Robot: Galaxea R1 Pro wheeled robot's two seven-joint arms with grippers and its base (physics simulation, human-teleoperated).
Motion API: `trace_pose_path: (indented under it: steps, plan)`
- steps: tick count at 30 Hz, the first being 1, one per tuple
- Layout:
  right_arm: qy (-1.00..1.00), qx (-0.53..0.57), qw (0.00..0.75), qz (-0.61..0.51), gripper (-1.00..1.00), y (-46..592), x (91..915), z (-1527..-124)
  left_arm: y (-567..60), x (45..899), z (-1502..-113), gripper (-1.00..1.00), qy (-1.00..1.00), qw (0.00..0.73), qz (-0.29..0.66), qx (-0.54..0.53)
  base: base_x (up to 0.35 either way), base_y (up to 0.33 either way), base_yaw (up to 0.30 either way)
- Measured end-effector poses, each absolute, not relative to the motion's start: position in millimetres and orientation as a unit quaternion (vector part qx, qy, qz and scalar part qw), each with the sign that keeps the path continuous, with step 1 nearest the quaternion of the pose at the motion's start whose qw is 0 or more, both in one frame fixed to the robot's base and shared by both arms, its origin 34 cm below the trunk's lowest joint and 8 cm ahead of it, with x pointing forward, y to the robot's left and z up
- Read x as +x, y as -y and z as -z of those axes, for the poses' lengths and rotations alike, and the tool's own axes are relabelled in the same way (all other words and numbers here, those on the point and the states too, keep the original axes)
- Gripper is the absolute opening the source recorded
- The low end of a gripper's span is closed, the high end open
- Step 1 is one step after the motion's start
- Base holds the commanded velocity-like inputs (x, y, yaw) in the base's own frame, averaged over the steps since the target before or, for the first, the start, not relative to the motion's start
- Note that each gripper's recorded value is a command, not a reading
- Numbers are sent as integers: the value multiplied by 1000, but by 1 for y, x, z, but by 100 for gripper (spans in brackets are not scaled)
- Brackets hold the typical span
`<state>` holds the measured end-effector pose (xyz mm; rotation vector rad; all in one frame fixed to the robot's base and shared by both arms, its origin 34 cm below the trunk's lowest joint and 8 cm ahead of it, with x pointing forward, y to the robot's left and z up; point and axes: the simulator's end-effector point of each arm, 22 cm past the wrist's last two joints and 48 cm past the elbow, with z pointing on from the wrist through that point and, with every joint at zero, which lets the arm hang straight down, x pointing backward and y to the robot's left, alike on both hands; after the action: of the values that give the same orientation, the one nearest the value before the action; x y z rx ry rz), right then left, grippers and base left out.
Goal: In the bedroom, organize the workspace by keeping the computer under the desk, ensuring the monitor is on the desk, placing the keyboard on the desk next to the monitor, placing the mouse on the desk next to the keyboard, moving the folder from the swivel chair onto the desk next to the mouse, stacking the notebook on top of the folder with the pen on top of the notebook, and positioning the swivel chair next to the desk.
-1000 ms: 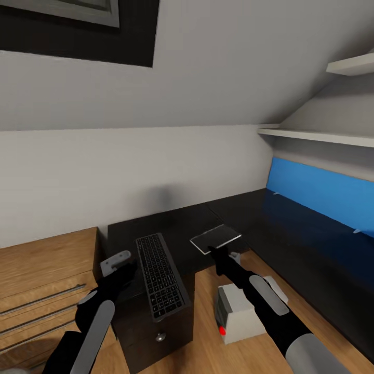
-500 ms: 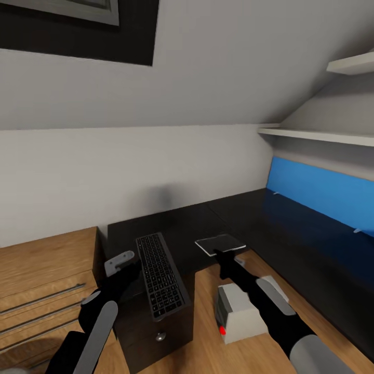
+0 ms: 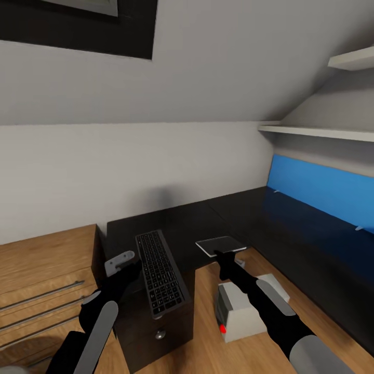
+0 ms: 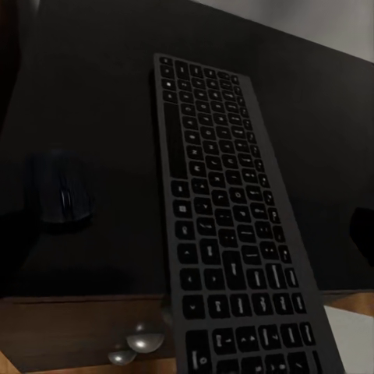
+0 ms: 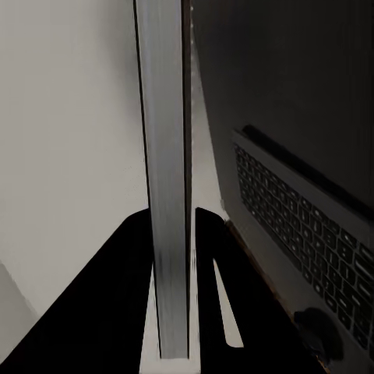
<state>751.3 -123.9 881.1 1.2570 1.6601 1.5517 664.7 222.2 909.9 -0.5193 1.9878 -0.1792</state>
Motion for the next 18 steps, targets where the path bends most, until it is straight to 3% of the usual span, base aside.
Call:
trace_pose_path:
  steps: [9,18]
  plan:
    - [-641,447,297,-549,-100,126,752,-874,-228,665,-908,100,-825,515,71,-221,0,0,0]
    - [-652,438,318,-531,-100,131,754,-870,-320,657,-898,100,-791,495,76,-351,0,0,0]
